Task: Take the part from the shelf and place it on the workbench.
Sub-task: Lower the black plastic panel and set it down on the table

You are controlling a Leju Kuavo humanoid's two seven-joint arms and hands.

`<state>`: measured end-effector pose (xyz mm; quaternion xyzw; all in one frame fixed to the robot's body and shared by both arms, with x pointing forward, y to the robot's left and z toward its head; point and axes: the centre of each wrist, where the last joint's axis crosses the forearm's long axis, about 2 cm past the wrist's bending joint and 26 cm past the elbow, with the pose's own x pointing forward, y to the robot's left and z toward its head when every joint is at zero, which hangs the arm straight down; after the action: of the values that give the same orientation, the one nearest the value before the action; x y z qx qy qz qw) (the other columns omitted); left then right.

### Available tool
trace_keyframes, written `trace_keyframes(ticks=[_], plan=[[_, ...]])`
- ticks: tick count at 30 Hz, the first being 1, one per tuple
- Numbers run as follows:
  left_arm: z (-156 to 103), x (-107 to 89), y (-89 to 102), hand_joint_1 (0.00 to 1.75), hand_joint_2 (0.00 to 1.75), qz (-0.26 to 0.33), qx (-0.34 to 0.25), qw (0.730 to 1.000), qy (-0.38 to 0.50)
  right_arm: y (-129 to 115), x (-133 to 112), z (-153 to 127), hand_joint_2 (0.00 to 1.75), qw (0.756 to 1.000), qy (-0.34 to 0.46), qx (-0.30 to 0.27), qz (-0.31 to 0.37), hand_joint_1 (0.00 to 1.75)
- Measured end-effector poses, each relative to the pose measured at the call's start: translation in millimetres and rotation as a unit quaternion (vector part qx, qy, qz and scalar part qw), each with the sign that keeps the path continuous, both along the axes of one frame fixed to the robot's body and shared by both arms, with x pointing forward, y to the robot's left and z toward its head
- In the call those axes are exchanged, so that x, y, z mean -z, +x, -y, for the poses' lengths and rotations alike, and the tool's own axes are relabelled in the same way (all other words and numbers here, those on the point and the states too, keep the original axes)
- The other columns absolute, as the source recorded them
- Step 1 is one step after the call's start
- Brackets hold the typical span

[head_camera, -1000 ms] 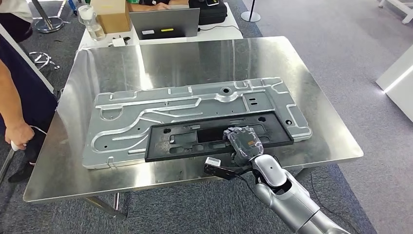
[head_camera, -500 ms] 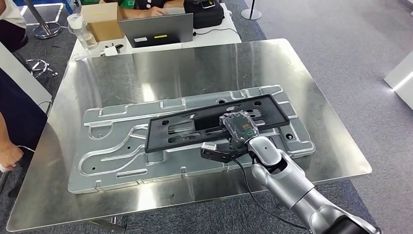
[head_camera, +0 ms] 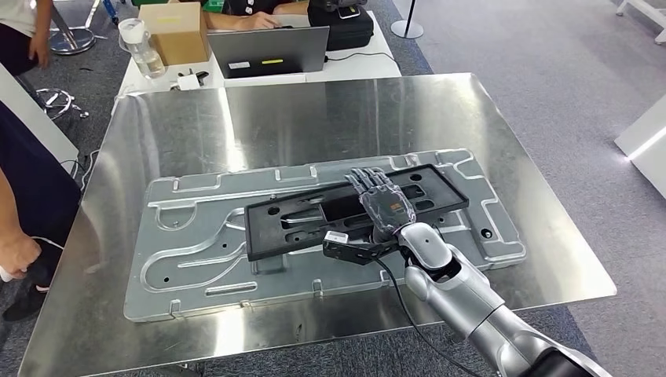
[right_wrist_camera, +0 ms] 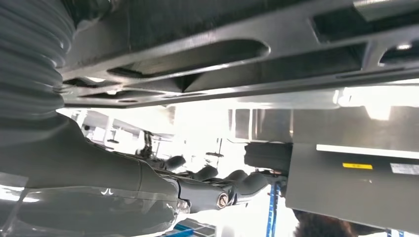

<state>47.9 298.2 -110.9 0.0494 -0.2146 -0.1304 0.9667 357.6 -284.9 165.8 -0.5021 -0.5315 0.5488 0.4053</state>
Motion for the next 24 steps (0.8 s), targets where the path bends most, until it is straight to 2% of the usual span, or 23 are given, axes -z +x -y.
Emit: trace_keyframes(ticks=[24], plan=[[0.3,-0.3,3.1,0.0,0.0,0.011,-0.01,1.0,-0.026,0.4,2.7,-1.0,1.75,1.0,0.0,-0.001,0.01,0.0]])
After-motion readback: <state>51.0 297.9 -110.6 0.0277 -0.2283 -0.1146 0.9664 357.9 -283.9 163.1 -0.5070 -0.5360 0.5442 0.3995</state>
